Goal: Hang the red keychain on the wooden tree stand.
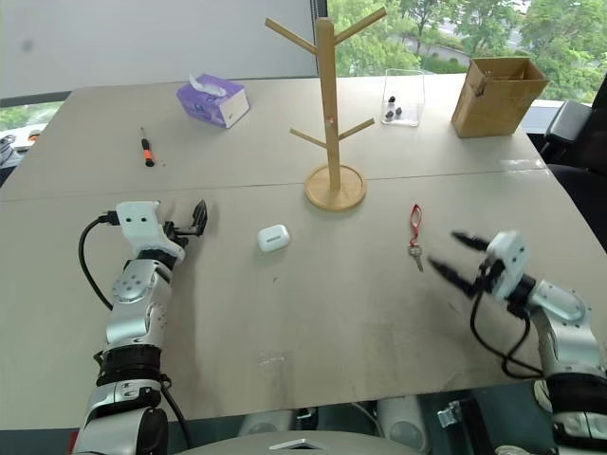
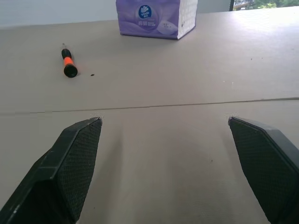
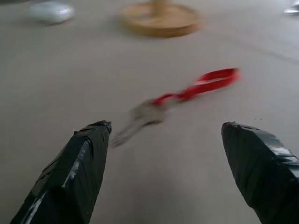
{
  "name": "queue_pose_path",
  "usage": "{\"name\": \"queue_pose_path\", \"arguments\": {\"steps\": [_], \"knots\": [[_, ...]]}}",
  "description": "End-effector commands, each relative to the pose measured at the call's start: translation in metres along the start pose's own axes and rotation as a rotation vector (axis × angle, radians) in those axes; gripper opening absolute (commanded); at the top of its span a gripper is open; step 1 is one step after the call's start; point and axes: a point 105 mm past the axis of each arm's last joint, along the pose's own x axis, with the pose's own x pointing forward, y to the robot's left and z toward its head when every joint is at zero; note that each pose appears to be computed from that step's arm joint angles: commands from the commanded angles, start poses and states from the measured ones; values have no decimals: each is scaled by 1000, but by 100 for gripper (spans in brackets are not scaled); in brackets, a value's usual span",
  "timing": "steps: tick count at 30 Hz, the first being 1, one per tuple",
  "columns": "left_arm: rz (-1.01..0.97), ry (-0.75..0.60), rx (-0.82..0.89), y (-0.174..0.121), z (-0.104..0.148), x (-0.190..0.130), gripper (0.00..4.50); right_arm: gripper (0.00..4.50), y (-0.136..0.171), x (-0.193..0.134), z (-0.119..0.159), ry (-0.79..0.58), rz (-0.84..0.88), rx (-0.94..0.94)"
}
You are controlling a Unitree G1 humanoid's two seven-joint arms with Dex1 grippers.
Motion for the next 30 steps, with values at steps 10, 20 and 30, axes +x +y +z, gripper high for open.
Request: {"name": "queue_pose_path", "arguments": {"steps": [10, 20, 30], "knots": [[-264, -77, -96, -41, 29, -5, 450, 404, 17, -6, 0, -10, 188, -187], [-854, 56, 21, -70, 34, -40, 450, 404, 12, -1, 0, -16, 174, -198], [-1093, 96, 223, -74, 13, -31, 450, 404, 19, 1, 21, -99, 174, -185]]}}
